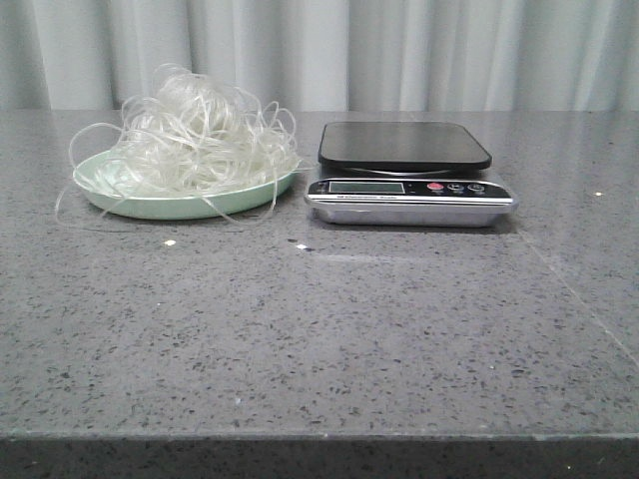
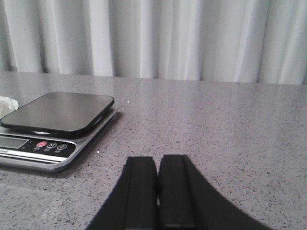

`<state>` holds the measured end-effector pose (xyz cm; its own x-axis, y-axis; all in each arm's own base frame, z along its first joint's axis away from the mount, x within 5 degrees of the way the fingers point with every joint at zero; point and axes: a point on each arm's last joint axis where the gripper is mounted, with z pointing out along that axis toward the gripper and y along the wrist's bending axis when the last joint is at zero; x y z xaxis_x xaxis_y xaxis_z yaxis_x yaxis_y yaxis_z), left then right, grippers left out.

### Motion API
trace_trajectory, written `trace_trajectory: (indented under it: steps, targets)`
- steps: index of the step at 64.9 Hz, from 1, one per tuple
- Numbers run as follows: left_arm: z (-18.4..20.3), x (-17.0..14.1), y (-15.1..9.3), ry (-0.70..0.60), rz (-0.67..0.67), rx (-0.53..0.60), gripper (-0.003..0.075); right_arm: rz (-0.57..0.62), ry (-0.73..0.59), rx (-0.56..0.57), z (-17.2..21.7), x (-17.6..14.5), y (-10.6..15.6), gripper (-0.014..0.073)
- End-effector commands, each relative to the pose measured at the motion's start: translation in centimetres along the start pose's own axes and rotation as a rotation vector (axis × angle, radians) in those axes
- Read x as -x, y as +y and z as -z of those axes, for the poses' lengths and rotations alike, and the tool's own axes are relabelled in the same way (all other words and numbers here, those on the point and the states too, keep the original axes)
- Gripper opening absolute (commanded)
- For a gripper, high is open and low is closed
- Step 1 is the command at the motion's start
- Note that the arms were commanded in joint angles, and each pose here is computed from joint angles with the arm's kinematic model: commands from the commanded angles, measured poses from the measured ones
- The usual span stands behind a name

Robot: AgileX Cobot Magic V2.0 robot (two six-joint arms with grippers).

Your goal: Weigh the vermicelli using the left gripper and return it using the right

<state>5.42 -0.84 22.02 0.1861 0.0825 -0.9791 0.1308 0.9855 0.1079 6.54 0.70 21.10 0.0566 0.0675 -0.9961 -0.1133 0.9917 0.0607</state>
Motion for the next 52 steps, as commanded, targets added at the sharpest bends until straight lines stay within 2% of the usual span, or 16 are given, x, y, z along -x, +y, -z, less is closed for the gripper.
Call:
trace_trajectory:
  steps: [1, 52]
  targets:
    - [0.20, 0.53, 0.05, -0.084, 0.016, 0.008, 0.0134, 0.011, -0.158, -0.008, 0.39, 1.20, -0.06, 0.0158]
    - [0.20, 0.53, 0.05, -0.084, 0.016, 0.008, 0.0134, 0.011, -0.179, 0.000, 1.25, 1.11, -0.01, 0.0158]
